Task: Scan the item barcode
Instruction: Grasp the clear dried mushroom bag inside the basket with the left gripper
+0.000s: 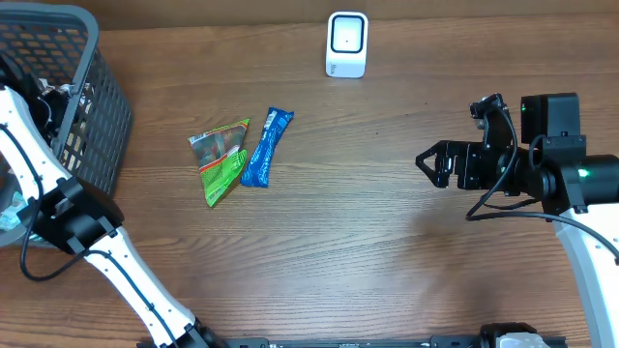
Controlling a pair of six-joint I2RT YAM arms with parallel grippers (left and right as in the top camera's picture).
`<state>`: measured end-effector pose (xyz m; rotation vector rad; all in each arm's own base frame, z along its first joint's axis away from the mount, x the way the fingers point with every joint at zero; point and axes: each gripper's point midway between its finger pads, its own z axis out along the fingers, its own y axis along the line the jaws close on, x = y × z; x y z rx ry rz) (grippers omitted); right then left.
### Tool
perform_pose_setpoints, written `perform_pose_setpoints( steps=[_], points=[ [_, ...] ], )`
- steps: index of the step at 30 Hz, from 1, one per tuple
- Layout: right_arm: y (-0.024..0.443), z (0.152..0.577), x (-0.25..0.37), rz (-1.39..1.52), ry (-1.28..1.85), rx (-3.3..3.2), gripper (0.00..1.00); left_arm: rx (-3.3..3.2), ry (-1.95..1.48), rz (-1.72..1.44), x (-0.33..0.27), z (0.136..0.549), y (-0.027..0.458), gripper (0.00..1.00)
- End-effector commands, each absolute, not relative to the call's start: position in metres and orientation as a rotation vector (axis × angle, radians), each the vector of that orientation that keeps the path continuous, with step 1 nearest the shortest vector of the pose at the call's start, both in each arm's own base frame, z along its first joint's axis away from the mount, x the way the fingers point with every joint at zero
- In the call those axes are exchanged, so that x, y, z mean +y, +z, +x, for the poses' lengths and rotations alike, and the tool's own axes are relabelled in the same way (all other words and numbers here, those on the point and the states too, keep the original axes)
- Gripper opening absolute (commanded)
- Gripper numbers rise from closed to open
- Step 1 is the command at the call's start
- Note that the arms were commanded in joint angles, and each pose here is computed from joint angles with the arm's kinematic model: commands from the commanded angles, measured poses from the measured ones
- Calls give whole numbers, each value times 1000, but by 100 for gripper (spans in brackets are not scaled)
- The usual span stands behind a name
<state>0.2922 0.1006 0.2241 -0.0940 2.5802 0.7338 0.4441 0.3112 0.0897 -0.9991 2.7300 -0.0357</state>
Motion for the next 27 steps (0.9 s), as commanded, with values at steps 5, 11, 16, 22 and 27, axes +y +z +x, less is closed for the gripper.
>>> perform_pose_setpoints(
  steps=[5,11,16,22,27],
  points=[
    [237,295,104,-121,741,2544,100,2782,-12,-1049,315,429,78,74],
    [236,294,104,-119,742,2547,100,2801,-20,-1053,310,426,78,62],
    [236,293,104,-119,742,2550,100,2832,-24,-1069,304,416,84,50],
    [236,294,104,-120,742,2547,100,2789,45,-1066,316,422,87,50],
    [239,298,104,-126,739,2527,100,2732,93,-1037,327,438,83,65]
  ],
)
